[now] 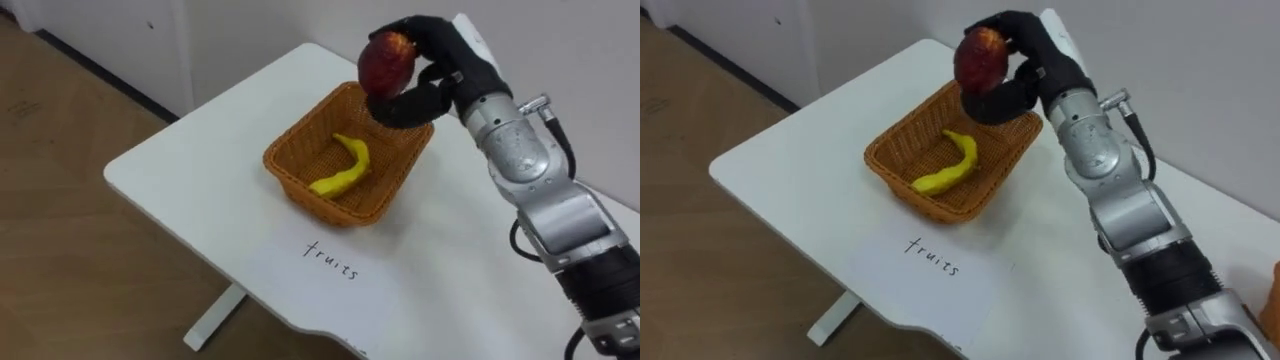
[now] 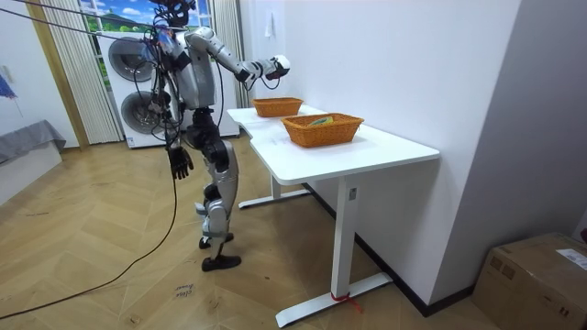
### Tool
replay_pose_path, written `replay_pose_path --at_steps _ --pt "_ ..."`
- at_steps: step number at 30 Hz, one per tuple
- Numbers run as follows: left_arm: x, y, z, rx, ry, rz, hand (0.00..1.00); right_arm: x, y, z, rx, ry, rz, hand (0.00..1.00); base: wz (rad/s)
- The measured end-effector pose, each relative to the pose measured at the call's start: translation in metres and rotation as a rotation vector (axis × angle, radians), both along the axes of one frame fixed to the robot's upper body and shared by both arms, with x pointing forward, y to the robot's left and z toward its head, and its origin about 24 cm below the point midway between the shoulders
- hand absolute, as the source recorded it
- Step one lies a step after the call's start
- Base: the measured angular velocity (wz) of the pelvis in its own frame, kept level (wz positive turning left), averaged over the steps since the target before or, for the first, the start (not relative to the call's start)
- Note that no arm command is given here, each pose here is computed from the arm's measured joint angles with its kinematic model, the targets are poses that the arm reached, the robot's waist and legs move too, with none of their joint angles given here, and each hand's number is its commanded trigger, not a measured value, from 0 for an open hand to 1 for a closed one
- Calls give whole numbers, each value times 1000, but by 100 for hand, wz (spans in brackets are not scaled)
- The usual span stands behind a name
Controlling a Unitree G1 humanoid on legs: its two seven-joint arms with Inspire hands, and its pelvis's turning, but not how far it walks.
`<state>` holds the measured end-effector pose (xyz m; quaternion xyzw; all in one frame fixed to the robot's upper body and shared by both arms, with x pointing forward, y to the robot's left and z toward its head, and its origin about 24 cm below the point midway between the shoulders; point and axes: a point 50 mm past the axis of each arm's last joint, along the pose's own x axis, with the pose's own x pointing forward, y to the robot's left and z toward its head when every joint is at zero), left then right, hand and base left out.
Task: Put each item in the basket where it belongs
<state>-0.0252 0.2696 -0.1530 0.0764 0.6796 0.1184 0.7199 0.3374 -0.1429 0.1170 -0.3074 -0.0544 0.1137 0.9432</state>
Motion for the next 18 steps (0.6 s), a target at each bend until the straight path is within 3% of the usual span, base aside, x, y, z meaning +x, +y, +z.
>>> replay_pose_path --at_steps 6,18 --pt "-4 0 0 11 28 7 0 0 7 -26 -46 128 35 100 7" --pt "-3 2 1 25 29 -13 0 0 5 -31 -43 160 23 100 0"
